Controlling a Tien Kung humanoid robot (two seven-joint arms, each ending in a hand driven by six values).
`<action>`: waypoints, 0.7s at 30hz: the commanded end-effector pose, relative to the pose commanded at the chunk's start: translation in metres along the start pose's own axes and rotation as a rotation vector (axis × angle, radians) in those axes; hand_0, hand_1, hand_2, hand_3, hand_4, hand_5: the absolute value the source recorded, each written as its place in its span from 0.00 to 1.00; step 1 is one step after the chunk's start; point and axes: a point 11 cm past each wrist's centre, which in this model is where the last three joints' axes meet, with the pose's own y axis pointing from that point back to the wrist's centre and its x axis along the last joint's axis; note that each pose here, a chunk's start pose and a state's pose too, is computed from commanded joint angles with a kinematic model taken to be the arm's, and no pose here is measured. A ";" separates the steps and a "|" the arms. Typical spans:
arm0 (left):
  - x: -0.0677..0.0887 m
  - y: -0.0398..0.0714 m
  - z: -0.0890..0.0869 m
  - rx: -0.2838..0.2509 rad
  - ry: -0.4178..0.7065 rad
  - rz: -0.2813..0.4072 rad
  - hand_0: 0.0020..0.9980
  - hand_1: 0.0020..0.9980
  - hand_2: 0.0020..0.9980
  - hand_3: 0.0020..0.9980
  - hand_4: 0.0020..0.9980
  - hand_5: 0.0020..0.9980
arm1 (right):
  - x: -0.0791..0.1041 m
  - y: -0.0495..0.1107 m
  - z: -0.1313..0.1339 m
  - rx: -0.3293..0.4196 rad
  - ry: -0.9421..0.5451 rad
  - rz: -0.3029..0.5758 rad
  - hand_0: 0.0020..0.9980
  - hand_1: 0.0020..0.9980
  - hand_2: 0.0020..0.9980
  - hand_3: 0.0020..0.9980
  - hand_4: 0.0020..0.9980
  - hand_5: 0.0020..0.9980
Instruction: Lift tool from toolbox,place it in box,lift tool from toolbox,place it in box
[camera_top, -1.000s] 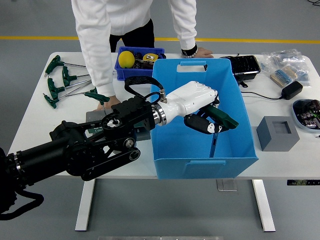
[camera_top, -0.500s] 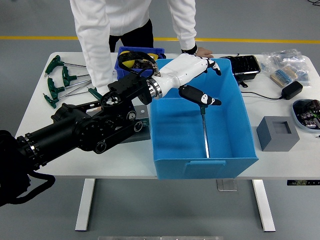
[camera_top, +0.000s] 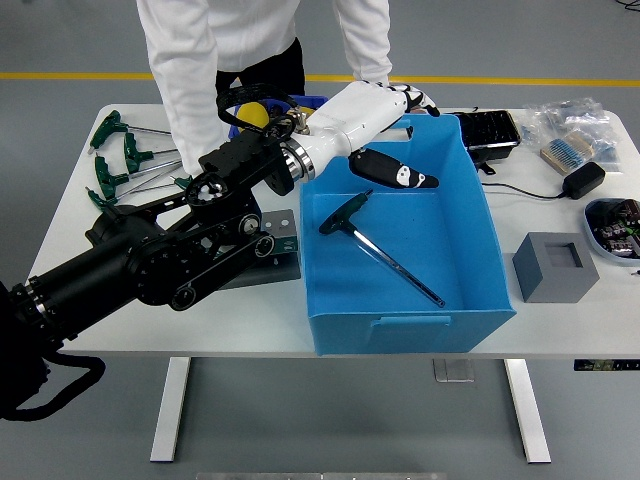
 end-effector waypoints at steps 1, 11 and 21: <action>0.003 0.003 -0.006 0.028 0.011 0.006 0.42 0.51 0.61 0.72 1.00 0.65 | 0.000 0.000 0.000 -0.001 -0.002 0.000 0.67 0.63 0.71 0.58 0.84 0.75; 0.037 0.057 -0.073 0.361 0.360 0.263 0.35 0.42 0.54 0.70 1.00 0.69 | -0.003 0.001 0.007 -0.014 -0.010 -0.001 0.67 0.63 0.71 0.58 0.84 0.75; 0.054 0.105 -0.115 0.501 0.345 0.371 0.35 0.43 0.54 0.70 1.00 0.70 | -0.006 0.001 0.011 -0.025 -0.008 -0.005 0.67 0.64 0.71 0.58 0.84 0.75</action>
